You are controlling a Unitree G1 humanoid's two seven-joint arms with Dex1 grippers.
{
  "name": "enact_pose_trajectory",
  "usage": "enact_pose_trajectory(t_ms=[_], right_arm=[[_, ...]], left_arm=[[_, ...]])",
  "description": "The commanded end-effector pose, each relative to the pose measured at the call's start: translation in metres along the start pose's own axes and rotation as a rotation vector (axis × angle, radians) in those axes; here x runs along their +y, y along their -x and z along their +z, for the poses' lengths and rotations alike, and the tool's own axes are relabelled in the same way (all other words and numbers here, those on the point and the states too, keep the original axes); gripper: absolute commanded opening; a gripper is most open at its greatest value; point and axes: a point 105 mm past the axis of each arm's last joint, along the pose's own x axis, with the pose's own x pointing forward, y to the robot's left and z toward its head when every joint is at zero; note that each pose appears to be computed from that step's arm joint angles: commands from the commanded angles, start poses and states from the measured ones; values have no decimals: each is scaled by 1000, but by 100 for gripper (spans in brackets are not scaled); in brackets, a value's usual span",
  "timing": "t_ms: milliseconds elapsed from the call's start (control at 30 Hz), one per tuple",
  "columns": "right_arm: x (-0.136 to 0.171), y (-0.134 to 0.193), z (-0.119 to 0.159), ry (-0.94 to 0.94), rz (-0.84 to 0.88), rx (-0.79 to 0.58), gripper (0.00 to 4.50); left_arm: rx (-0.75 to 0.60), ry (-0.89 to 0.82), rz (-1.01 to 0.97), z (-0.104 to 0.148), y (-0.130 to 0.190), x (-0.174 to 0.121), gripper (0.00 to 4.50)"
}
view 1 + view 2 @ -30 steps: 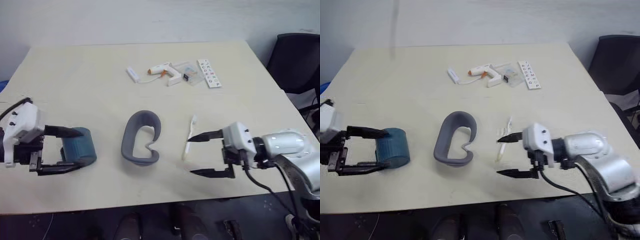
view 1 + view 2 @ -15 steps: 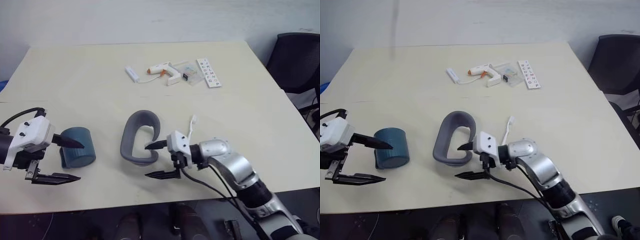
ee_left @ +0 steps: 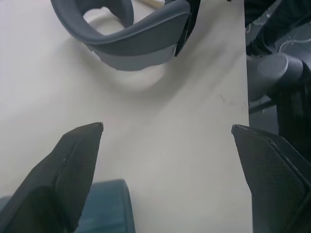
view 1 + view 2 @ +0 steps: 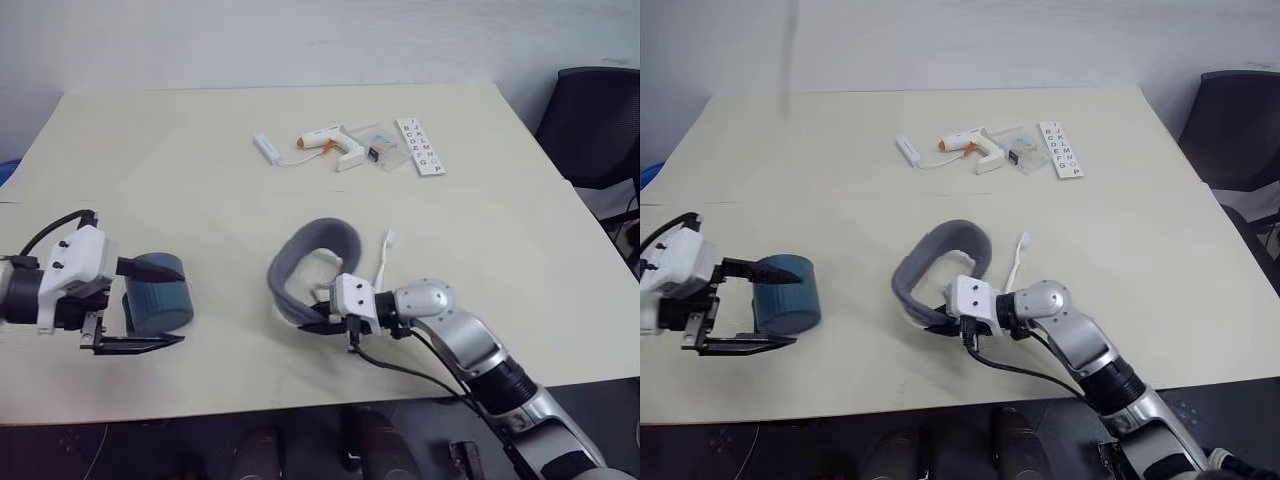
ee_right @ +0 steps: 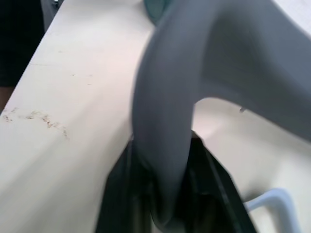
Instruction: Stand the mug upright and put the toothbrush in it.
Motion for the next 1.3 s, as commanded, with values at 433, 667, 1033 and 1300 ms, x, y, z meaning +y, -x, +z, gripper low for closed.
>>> enact_pose_trajectory(t_ms=[433,667,1033,1300], right_arm=[[-85,205,21,1,-863,233,4],[-54,219,-50,-134,-904,443,4],[-41,228,-64,-229,-924,448,273],[-57,246,-8,-154,-833,349,448]], left_arm=[[-332,-108,-121,55,-74,13,450],[-369,-164,-165,67,-101,20,450],[-399,-200,-204,76,-107,22,450],[-394,-161,-71,71,-75,19,450]])
